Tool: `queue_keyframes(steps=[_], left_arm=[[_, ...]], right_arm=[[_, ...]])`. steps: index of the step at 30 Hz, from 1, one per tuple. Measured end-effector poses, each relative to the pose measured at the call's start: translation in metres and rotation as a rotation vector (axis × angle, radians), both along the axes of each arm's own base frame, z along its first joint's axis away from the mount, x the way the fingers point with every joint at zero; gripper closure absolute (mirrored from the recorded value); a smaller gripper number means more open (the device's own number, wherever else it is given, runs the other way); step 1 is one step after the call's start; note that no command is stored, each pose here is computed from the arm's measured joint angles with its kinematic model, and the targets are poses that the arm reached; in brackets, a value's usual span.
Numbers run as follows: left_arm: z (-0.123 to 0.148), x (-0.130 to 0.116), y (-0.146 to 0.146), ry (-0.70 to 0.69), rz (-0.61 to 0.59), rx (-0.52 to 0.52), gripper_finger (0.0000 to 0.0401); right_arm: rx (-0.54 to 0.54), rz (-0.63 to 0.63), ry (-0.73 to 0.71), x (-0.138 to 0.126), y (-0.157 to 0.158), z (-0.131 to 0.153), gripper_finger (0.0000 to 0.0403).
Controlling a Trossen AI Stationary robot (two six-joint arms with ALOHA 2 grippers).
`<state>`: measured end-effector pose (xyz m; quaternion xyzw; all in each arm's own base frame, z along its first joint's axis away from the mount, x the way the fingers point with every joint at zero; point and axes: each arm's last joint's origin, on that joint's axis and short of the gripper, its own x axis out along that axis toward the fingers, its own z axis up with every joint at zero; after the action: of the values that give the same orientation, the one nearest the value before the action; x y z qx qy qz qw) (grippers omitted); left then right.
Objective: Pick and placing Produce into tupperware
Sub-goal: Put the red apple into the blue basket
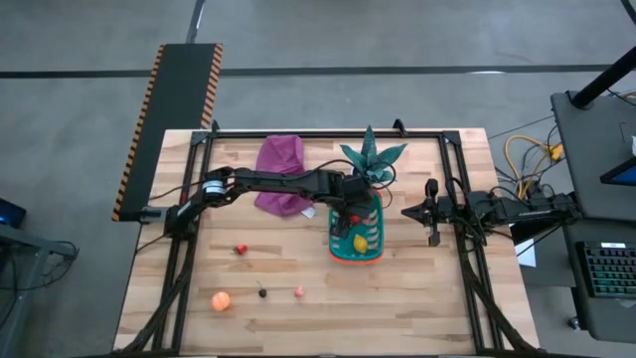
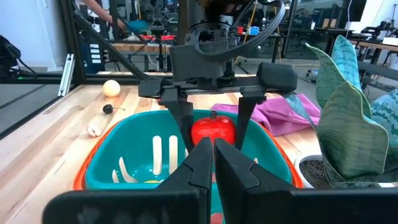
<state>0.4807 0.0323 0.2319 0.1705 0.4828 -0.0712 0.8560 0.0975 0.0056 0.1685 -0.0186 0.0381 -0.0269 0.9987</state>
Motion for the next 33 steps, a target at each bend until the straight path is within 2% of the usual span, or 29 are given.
queue_keyframes(steps=[33], left_arm=[[0.0001, 0.0005, 0.0000, -0.007, 0.023, -0.014, 0.0137]], right_arm=[[0.001, 0.000, 0.000, 0.0000, 0.0000, 0.0000, 0.0394]])
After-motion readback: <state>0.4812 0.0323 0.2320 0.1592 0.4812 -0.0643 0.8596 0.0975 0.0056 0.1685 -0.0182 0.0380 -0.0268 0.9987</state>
